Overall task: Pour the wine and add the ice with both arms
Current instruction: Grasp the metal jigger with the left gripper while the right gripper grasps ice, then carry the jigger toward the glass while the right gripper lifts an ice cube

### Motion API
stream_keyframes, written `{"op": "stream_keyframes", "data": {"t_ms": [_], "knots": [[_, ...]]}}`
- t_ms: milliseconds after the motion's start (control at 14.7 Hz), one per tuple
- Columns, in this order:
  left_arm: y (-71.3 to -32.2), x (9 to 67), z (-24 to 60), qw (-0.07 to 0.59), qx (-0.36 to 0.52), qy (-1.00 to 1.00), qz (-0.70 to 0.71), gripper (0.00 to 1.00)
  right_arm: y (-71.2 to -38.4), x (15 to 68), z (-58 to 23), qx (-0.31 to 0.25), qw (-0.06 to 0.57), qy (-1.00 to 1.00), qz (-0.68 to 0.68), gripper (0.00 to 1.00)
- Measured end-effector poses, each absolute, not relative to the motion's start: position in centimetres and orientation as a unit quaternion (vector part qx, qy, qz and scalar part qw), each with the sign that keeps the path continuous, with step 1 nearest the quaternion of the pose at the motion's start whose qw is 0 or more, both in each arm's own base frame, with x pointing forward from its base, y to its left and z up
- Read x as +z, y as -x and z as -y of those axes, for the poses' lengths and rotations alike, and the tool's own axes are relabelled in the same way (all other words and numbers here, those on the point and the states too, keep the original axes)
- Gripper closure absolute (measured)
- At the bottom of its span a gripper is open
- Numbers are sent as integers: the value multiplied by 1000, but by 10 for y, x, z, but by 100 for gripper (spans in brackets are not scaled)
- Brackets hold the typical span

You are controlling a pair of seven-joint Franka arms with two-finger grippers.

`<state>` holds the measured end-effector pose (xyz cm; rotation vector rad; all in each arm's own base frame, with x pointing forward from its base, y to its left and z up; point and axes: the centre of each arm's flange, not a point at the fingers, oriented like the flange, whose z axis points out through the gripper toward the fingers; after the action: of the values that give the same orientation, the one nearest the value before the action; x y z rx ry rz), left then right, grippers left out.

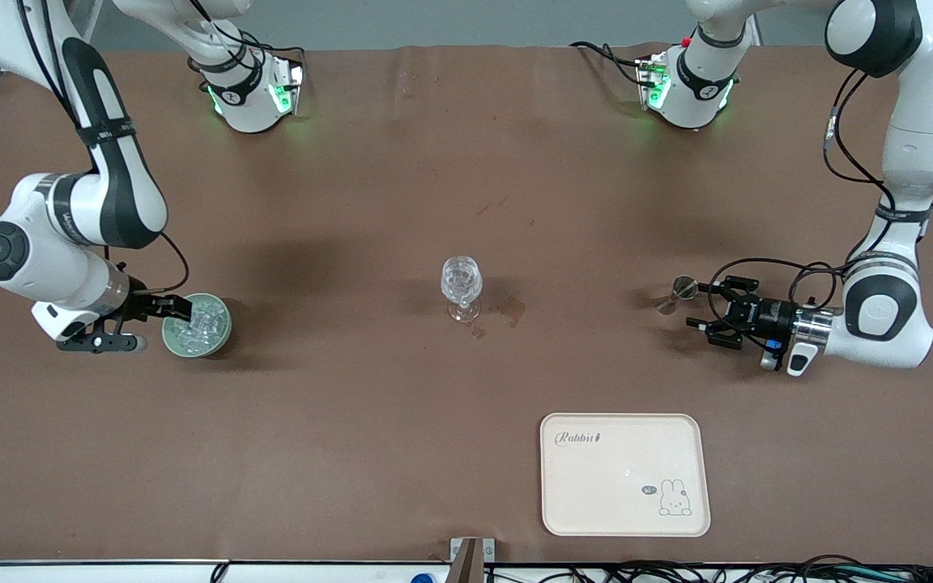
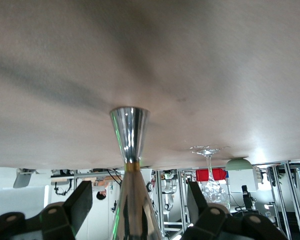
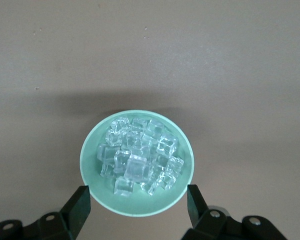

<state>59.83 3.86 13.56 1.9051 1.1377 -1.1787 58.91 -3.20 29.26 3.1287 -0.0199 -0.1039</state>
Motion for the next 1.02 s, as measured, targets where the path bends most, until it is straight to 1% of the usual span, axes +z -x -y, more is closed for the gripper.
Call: {"op": "stream_keyframes", "data": {"t_ms": [68,136,204,272,340,408,476,544,612,680,748,816,884,952,1020], "knots": [[-596,129,-38,309,-451,-717,-433,16,-590,285,32,-35,5,-999,7,13],[-594,123,-38,310,-455,-712,-435,20,-590,278,33,-36,4,-999,9,14],[-594,120,-38,312,-459,-706,-440,20,-591,272,34,-35,4,-999,11,15],[-593,118,-36,315,-462,-700,-444,22,-592,266,35,-33,4,-999,12,16],[-592,115,-35,316,-465,-697,-446,22,-593,259,36,-30,3,-999,13,21],[-591,113,-35,316,-467,-694,-447,25,-594,252,36,-29,3,-999,14,21],[-589,112,-34,316,-470,-692,-448,26,-594,246,36,-29,3,-999,15,28],[-588,110,-33,316,-472,-691,-448,28,-594,242,36,-31,3,-999,15,34],[-587,109,-32,317,-473,-689,-449,28,-593,240,36,-33,3,-999,16,34],[-586,109,-30,320,-475,-685,-450,33,-593,238,36,-34,3,-999,16,40],[-585,108,-28,323,-477,-682,-451,33,-593,236,36,-35,3,-999,17,48],[-584,107,-26,324,-479,-679,-451,36,-593,235,36,-36,3,-999,17,48],[-582,106,-24,324,-482,-678,-451,36,-592,234,36,-37,2,-999,18,49],[-581,105,-23,324,-483,-677,-451,42,-592,232,36,-38,1,-999,20,50],[-581,104,-23,323,-484,-677,-451,42,-592,231,36,-39,-3,-999,24,50]]}}
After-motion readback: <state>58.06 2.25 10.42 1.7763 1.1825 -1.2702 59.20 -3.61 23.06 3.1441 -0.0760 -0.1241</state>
